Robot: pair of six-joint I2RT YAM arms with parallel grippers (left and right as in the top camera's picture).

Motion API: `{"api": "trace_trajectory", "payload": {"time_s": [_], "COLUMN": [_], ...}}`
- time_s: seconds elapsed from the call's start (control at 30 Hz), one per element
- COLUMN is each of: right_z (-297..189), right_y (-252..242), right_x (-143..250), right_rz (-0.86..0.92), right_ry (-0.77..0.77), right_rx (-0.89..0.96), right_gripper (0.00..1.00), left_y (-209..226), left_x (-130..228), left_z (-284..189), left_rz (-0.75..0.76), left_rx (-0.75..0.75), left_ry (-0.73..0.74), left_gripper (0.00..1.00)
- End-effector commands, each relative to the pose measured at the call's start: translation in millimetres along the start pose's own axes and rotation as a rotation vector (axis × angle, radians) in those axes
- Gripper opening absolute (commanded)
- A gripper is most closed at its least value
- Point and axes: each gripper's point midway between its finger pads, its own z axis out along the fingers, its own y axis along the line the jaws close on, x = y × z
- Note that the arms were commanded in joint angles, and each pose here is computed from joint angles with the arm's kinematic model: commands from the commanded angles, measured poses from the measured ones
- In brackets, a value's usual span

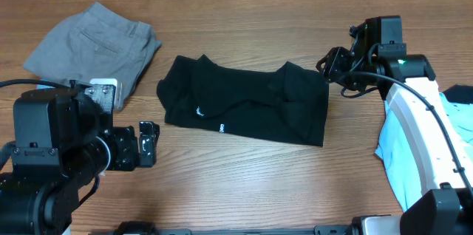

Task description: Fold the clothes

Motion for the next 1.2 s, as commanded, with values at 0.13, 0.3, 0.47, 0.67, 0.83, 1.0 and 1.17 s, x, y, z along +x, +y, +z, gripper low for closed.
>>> {"api": "trace_trajectory", "payload": {"time_s": [0.13,0.3,0.47,0.67,0.83,1.0,1.17], "right_z": [-2,-2,-2,-4,-19,-34,-27], "right_y": [2,1,1,1,6,4,-17], "right_x": [-3,-3,-2,-1,2,7,13], "right_rz": [-0.009,-0.008,-0.006,-0.006,-0.012,-0.005,0.044], "right_ry": [-0.013,-0.010,-0.007,-0.005,-0.023,-0.032,0.019], "right_rx": [0.001,0.002,0.003,0.004,-0.005,0.004,0.065], "right_gripper": [0.45,0.45,0.45,0.45,0.45,0.50,0.61], "left_y": [0,0,-1,-7,-16,-17,-15], "left_x": [-1,-1,-1,1,1,-11,-29], "left_z": [-3,-3,-3,-3,-4,-3,9], "left_rz": [-0.007,-0.007,-0.007,-0.011,-0.007,0.002,0.008], "left_rx": [-0.005,-0.004,-0.003,0.036,0.086,0.090,0.087], "left_ry": [-0.014,-0.014,-0.013,-0.003,-0.003,-0.046,-0.074], "left_gripper": [1.00,1.00,1.00,1.00,1.00,1.00,1.00]}}
